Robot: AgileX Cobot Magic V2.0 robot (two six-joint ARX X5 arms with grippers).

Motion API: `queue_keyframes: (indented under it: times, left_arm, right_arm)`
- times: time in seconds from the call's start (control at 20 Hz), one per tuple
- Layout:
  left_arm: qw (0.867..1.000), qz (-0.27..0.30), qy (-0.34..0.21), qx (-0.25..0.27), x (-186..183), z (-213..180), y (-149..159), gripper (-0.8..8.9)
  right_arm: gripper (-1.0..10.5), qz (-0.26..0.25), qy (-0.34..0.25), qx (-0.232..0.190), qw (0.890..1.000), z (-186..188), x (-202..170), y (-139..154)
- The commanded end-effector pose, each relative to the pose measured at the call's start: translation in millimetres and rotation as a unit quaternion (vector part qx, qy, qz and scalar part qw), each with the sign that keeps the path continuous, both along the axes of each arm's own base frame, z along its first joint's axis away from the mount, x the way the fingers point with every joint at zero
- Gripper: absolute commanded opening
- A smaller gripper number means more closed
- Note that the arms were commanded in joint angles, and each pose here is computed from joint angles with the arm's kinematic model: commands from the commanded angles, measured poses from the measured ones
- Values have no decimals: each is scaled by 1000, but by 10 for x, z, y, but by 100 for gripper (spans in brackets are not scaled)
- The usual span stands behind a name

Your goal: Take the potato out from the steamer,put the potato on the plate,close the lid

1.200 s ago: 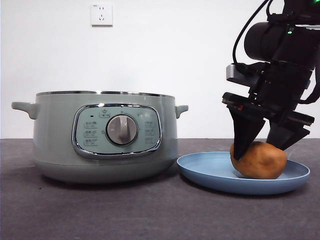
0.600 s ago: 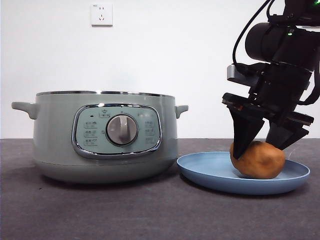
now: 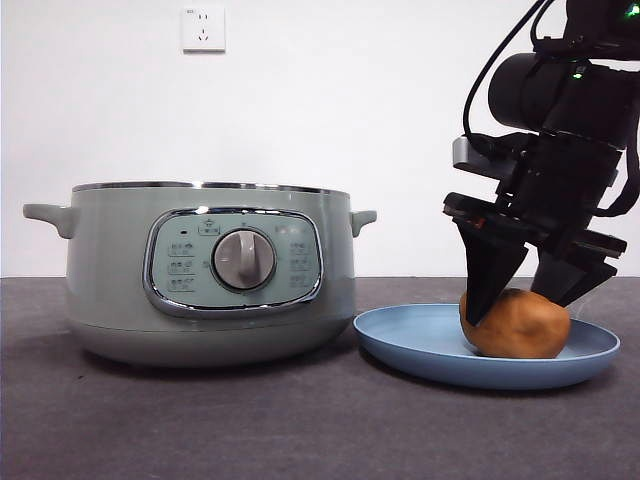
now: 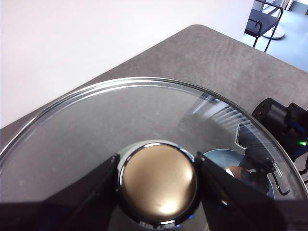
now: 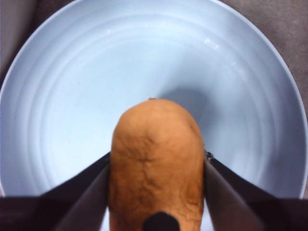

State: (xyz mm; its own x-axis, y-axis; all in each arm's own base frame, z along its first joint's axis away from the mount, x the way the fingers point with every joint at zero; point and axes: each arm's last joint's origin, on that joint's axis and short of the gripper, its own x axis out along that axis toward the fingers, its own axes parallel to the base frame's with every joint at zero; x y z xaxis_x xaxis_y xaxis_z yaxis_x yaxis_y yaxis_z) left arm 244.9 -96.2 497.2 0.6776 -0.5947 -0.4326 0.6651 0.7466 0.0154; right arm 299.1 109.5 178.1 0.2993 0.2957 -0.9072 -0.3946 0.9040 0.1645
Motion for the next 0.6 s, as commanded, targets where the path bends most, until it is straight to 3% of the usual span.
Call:
queue_keyframes:
  times: [0.05, 0.35, 0.6]
  left_arm:
    - [999, -5, -29, -15, -50, 97, 6, -8]
    - [999, -2, -36, -16, -44, 110, 5, -8]
    - [999, 2, -49, -24, 13, 120, -13, -8]
  right_arm:
    - [453, -4, 12, -3, 1000, -61, 3, 2]
    - [449, -4, -17, 7, 1000, 417, -24, -8]
    - [445, -4, -118, 43, 992, 1239, -280, -96]
